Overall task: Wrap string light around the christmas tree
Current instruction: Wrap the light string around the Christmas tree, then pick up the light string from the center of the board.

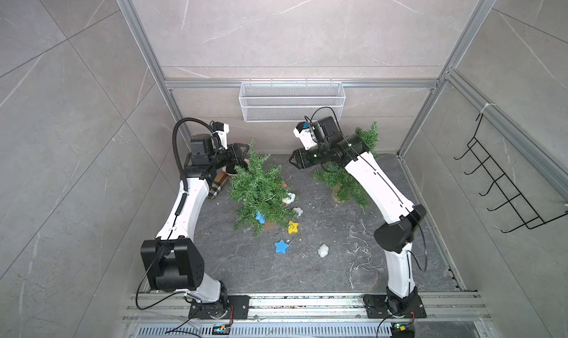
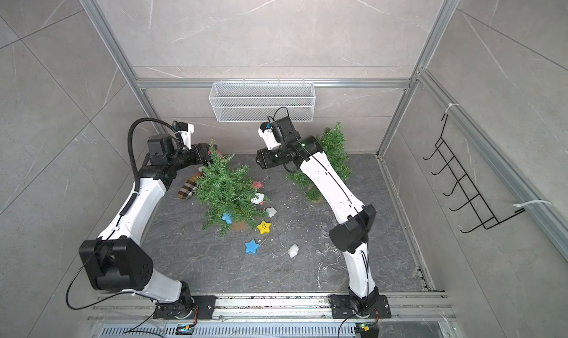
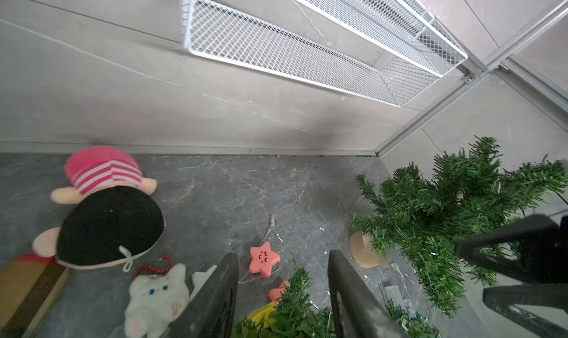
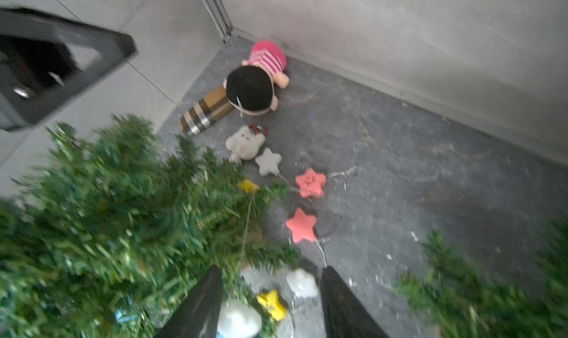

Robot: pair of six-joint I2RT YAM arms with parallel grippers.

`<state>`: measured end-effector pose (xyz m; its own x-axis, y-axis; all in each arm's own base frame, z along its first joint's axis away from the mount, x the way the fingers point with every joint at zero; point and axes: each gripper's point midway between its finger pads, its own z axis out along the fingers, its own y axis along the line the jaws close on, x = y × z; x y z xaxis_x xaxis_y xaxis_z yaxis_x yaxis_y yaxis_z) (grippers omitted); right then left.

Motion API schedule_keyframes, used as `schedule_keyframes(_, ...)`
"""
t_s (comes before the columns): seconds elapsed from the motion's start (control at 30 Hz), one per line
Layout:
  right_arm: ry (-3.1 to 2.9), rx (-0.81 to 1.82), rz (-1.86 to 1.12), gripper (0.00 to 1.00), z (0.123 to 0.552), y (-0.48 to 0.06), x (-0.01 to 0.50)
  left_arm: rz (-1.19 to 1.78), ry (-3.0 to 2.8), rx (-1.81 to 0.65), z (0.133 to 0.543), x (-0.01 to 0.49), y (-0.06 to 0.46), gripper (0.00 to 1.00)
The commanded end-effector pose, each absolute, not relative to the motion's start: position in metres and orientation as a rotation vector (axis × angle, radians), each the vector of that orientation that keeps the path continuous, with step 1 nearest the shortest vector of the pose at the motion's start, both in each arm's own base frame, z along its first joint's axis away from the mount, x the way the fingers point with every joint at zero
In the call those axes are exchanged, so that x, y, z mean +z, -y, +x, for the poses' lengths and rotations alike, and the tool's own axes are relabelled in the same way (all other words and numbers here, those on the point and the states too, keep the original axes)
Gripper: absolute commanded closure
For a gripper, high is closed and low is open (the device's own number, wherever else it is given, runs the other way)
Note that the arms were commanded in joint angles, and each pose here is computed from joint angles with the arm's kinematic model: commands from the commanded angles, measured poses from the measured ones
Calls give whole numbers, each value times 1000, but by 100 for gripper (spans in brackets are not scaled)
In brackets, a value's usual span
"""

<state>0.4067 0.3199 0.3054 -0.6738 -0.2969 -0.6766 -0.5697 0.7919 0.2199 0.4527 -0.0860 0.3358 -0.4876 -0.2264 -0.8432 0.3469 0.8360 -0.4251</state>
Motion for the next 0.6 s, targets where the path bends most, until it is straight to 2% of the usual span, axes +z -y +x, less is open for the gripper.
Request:
schedule_keyframes(0.0,-2358,480,-530,46,376,-283,304,-18,-1989,-530,426,350,61,49)
schedule_keyframes(0.33,-2596,171,-457,51,260,-225,175,-150,-2121,-353,370,328,32,49)
schedule_keyframes(0.57,-2640,226,-711,46,197,-277,96,-165,-2193,-336,342,310,31,48)
